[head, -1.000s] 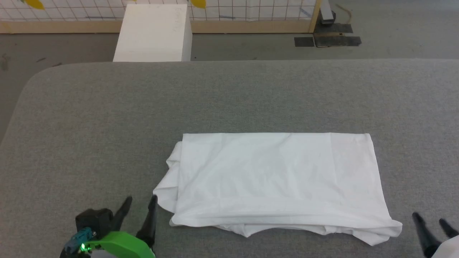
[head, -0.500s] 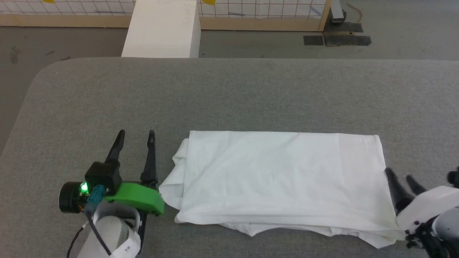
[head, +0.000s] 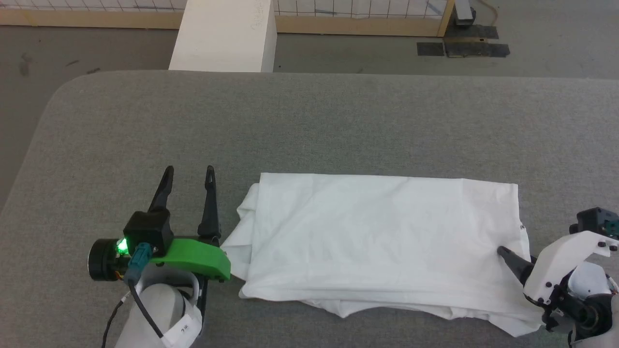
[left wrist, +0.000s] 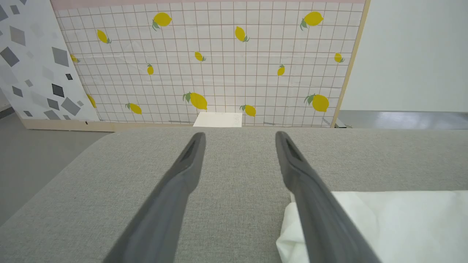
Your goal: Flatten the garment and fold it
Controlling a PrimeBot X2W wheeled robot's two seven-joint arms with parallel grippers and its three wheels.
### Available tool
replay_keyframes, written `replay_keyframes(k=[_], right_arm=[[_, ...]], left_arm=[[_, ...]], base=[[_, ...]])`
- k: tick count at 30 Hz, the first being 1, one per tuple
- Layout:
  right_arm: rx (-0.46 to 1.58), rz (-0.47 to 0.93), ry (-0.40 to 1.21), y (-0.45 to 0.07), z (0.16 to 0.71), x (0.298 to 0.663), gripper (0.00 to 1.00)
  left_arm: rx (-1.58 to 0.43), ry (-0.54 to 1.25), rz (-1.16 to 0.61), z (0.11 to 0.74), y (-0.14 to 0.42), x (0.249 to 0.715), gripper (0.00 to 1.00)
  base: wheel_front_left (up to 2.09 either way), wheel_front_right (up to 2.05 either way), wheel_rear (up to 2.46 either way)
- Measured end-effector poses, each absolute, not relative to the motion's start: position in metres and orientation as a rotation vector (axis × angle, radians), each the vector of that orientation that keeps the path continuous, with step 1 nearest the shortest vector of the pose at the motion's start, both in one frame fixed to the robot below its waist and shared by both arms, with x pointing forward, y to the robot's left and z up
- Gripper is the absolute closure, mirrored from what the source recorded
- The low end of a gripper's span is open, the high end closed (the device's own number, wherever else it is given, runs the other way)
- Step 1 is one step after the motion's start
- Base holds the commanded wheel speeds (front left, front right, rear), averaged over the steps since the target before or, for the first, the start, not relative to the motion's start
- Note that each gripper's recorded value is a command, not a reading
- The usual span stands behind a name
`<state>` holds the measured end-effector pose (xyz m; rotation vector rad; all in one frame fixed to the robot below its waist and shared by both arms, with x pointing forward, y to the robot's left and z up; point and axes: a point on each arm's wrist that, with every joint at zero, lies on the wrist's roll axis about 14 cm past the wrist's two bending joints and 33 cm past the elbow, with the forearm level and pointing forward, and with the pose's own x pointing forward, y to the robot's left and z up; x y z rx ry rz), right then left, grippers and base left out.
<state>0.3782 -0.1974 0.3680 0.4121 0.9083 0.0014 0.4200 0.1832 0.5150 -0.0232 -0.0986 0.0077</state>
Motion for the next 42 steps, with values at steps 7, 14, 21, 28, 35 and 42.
replay_keyframes(k=[7,14,21,28,35,42], right_arm=[[0.440,0.022,0.927,-0.194,0.374,0.378,1.00],[0.378,-0.042,0.802,-0.215,0.397,0.383,1.00],[0.218,-0.234,0.732,-0.280,0.419,0.377,1.00],[0.103,-0.265,0.690,-0.295,0.440,0.373,1.00],[0.059,-0.076,0.608,-0.240,0.481,0.383,1.00],[-0.020,0.289,0.582,-0.129,0.512,0.381,1.00]], left_arm=[[-0.015,-0.103,0.026,0.516,0.188,0.418,0.00],[-0.016,-0.126,0.049,0.523,0.194,0.419,0.00],[-0.033,-0.129,0.043,0.524,0.190,0.419,0.00],[-0.034,-0.132,0.046,0.525,0.193,0.416,0.00],[-0.032,-0.130,0.048,0.525,0.196,0.412,0.00],[-0.034,-0.128,0.048,0.525,0.198,0.411,0.00]], base=[[0.00,0.00,0.00],[0.00,0.00,0.00],[0.00,0.00,0.00],[0.00,0.00,0.00],[0.00,0.00,0.00],[0.00,0.00,0.00]])
